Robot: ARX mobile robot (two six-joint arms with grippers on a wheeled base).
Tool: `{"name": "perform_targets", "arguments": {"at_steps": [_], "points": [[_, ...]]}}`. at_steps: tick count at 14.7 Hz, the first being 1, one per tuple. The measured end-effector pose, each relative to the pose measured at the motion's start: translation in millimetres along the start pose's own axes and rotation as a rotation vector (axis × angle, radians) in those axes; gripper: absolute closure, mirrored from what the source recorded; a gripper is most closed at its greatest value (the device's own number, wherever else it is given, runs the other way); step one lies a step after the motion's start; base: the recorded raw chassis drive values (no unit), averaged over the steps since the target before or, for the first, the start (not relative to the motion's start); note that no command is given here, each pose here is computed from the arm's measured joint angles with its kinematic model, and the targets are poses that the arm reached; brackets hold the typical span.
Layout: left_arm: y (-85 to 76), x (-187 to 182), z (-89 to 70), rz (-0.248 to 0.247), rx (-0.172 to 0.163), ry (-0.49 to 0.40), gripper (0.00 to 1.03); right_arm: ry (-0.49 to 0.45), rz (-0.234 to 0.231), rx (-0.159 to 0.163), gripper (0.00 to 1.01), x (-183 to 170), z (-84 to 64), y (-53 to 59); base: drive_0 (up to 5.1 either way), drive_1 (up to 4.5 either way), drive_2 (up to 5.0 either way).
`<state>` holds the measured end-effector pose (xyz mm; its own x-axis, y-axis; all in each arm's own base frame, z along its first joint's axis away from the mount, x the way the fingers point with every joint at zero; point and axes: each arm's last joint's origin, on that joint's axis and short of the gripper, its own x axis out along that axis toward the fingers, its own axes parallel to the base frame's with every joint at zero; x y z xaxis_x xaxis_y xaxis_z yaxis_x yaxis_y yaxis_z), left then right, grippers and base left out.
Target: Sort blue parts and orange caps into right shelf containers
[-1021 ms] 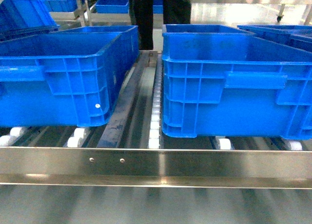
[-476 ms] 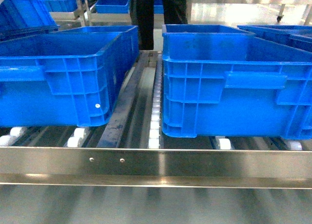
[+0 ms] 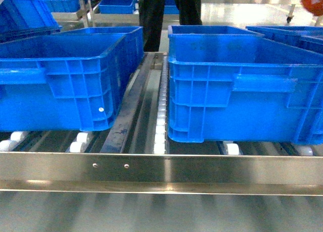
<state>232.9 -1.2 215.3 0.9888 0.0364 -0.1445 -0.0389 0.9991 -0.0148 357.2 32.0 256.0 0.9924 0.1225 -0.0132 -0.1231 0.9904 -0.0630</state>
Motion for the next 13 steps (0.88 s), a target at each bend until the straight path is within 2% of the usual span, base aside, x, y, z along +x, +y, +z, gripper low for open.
{"name": "perform_targets", "arguments": {"at_steps": [1,2,3,4,5,6,7,8,9,10,11,12,13], "points": [[0.0,0.0,0.0,0.0,0.0,0.0,0.59,-0.01,-0.046,0.0,0.35,24.8,-4.1,2.3,0.0,0.0,0.0],[0.0,0.0,-0.1,0.0,0.0,0.001,0.59,-0.006,-0.079,0.003,0.2,16.5,-11.4,5.0,0.0,0.0,0.0],[0.0,0.0,0.0,0.001,0.0,0.0,0.59,-0.058,-0.077,-0.016,0.07,-9.4,-5.3,6.4,0.0,0.0,0.0],[0.0,0.0,0.0,0.0,0.0,0.0,0.59,-0.09,-0.073,-0.006,0.02,-41.4,3.1,5.0,0.0,0.0,0.0],[-4.4,1.6,1.2,0.138,0.04,0.024,0.59,-0.109,-0.074,-0.01,0.03,-74.0,-2.9,4.2,0.0,0.0,0.0],[-3.7,10.0,11.6,0.25,0.043,0.014,0.59,-0.046,-0.08,-0.015,0.03,-95.4,-24.6,3.8,0.0,0.0,0.0],[-2.3,24.6,30.8,0.282,0.029,-0.045,0.59,0.067,-0.085,-0.011,0.03,-113.1,-52.0,3.4,0.0,0.0,0.0],[-0.6,43.8,50.2,0.284,0.039,-0.113,0.59,0.109,-0.094,-0.003,0.03,-126.1,-64.0,3.5,0.0,0.0,0.0],[2.5,67.9,61.6,0.277,0.05,-0.125,0.59,0.07,-0.109,0.012,0.03,-132.0,-56.9,2.2,0.0,0.0,0.0],[7.4,97.7,66.0,0.251,0.043,-0.076,0.59,0.031,-0.118,0.022,0.03,-135.6,-49.1,2.4,0.0,0.0,0.0],[12.3,133.9,66.0,0.245,0.034,-0.067,0.49,0.04,-0.104,0.028,0.03,-136.0,-49.2,6.4,0.0,0.0,0.0],[13.9,153.0,65.3,0.253,0.033,-0.06,0.37,0.05,-0.094,0.03,0.03,-136.1,-50.6,8.8,0.0,0.0,0.0],[14.1,146.5,61.1,0.242,0.031,-0.06,0.24,0.045,-0.095,0.037,0.03,-136.9,-49.6,9.0,0.0,0.0,0.0]]}}
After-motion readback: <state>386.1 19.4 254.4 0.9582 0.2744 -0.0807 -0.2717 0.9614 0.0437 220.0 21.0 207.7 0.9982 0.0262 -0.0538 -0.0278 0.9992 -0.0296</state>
